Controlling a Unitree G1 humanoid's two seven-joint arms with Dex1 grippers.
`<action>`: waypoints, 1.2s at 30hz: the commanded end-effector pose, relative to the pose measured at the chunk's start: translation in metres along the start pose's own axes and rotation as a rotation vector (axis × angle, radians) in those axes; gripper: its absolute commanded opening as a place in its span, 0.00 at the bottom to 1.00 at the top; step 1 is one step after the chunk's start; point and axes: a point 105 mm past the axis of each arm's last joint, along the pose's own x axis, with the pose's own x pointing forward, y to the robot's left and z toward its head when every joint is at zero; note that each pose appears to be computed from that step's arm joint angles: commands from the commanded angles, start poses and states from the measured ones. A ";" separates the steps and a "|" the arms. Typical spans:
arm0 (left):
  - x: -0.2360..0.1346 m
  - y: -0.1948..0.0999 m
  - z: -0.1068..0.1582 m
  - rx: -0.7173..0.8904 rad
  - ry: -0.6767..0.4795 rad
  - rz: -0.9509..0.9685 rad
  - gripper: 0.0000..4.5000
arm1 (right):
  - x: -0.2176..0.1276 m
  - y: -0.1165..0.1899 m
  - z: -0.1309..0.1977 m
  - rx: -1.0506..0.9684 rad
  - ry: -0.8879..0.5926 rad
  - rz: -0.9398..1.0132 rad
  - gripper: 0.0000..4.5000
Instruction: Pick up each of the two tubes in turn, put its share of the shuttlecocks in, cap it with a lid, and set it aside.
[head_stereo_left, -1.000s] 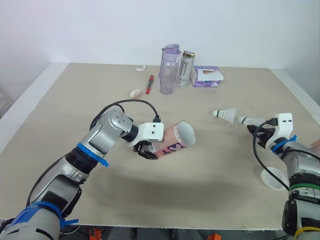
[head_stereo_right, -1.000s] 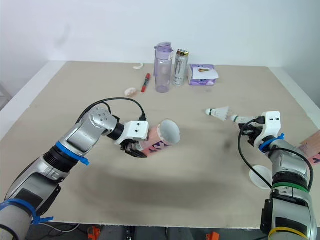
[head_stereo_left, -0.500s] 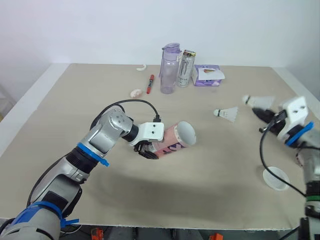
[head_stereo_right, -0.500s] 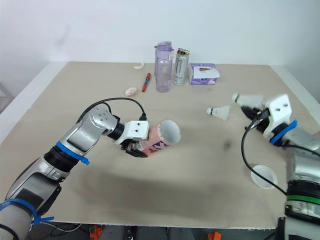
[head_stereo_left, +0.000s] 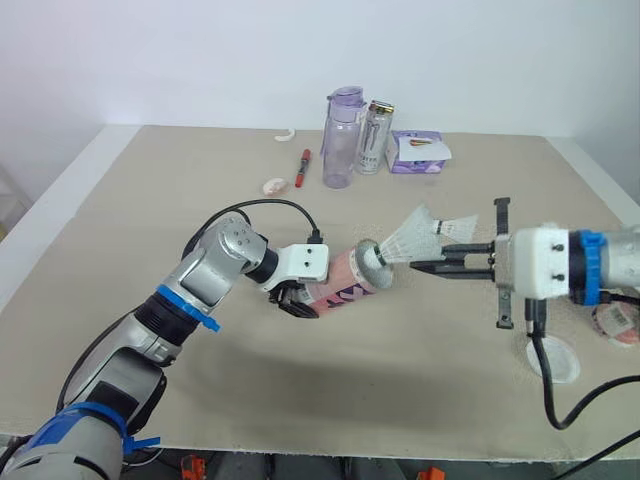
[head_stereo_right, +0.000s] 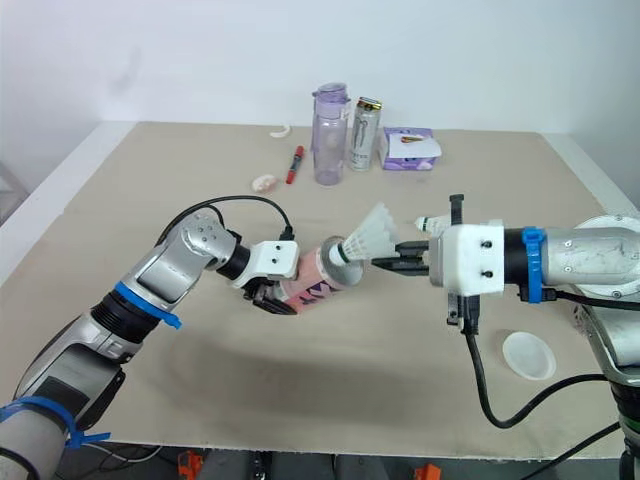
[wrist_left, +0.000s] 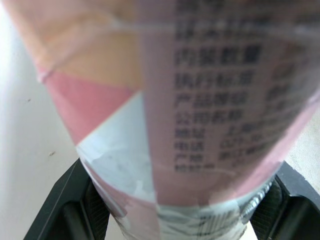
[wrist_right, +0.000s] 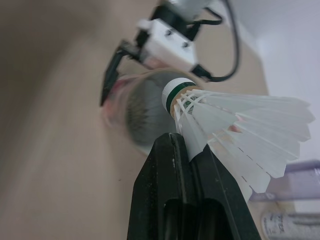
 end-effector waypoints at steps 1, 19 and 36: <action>0.006 0.000 -0.010 -0.033 0.040 0.009 0.70 | 0.004 0.001 0.000 -0.080 0.011 0.024 0.02; 0.006 -0.001 -0.010 -0.042 0.043 0.019 0.70 | 0.000 -0.025 -0.008 0.199 -0.131 -0.172 0.98; 0.006 -0.003 -0.012 -0.043 0.049 0.013 0.70 | -0.048 -0.027 -0.200 0.857 0.136 -0.794 0.99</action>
